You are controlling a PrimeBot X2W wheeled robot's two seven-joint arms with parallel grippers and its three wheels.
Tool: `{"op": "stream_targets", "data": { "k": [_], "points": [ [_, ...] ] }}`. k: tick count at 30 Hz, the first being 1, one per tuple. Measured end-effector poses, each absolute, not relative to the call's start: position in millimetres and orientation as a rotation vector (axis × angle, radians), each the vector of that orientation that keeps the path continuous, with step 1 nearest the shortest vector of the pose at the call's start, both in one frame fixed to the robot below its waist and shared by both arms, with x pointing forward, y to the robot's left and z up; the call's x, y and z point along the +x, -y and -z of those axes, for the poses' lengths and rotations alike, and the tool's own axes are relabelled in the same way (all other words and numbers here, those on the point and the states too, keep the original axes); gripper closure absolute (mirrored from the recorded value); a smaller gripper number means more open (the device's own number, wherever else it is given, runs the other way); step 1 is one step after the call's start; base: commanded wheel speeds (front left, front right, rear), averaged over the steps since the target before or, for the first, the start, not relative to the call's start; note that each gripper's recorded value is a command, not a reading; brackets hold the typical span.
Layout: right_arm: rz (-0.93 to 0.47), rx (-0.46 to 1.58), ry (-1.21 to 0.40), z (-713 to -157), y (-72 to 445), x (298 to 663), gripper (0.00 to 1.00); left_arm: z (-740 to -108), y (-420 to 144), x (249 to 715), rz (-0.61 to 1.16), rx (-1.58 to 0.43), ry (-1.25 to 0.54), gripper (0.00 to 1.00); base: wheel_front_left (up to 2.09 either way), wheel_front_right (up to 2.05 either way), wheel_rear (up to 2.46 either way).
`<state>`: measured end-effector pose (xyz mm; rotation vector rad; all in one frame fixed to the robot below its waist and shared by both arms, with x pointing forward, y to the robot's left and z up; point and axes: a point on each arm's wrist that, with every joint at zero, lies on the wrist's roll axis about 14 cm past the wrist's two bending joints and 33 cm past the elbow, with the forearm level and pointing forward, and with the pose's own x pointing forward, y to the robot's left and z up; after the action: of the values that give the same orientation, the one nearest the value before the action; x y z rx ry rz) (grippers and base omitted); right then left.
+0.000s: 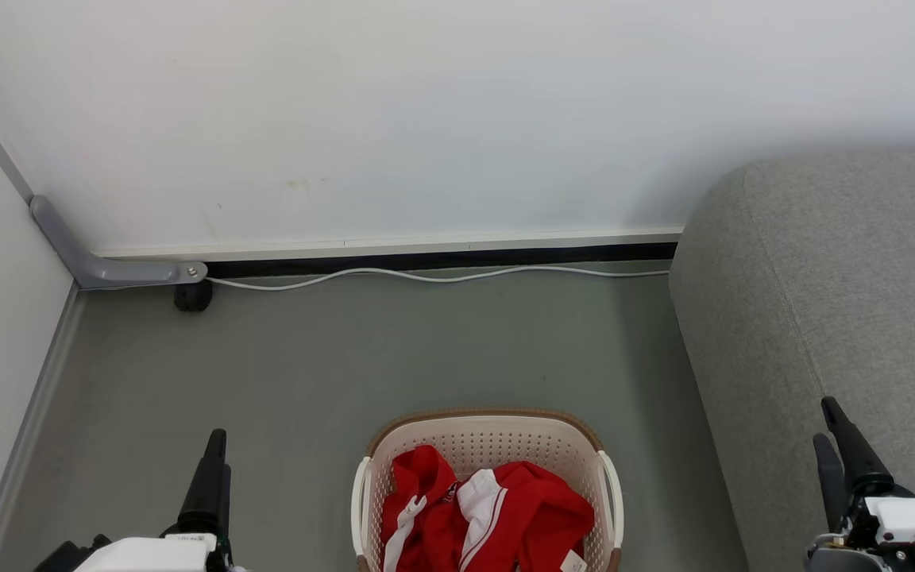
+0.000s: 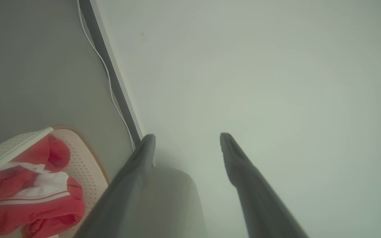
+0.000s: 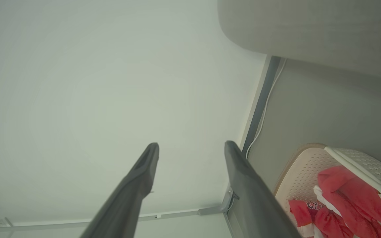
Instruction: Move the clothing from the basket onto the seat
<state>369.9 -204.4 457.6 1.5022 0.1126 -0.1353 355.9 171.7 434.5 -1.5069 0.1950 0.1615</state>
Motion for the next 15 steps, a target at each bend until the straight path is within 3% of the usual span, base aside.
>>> {"op": "stream_targets", "data": {
  "k": [15],
  "points": [
    [0.091,1.332,-0.099,-471.5,207.2,384.1,0.0,-440.9,-169.6,362.8,-0.128,-1.289,-0.191,0.0,0.0,0.0,0.0]
  ]
}}
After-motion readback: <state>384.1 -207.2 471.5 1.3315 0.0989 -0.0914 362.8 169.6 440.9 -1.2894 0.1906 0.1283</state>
